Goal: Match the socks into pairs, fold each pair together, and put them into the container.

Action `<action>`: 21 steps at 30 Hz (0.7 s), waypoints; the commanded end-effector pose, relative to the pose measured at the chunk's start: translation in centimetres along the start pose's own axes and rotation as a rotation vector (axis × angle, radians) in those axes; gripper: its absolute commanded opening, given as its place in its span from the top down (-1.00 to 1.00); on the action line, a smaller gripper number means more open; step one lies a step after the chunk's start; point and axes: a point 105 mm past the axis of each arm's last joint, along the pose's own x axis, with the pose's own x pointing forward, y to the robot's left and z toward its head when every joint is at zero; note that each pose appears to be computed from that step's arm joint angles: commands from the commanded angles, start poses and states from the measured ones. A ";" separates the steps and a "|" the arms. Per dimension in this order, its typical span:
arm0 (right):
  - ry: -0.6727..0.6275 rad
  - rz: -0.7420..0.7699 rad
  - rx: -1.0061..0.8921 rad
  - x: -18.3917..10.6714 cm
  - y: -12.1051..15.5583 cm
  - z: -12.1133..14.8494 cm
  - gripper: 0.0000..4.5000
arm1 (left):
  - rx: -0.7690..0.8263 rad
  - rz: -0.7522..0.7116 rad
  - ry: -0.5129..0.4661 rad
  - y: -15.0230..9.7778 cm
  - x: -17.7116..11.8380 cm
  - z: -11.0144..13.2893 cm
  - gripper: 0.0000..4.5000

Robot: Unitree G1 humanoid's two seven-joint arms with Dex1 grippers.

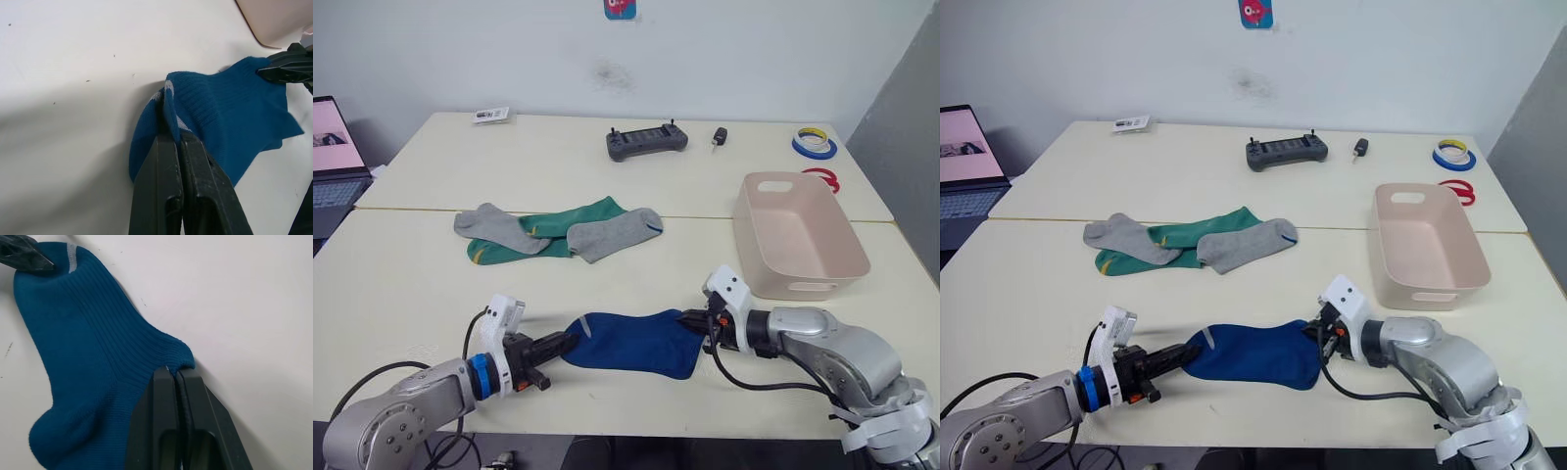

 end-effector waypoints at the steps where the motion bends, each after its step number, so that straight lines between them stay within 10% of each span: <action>1: -0.015 -0.005 -0.029 -0.1 -0.1 0.2 0.99 | 0.031 0.036 0.004 0.6 -0.3 0.1 1.00; 21: -0.129 0.080 -0.120 -2.1 1.6 2.7 0.99 | 0.114 -0.010 -0.014 -0.5 -0.1 1.5 1.00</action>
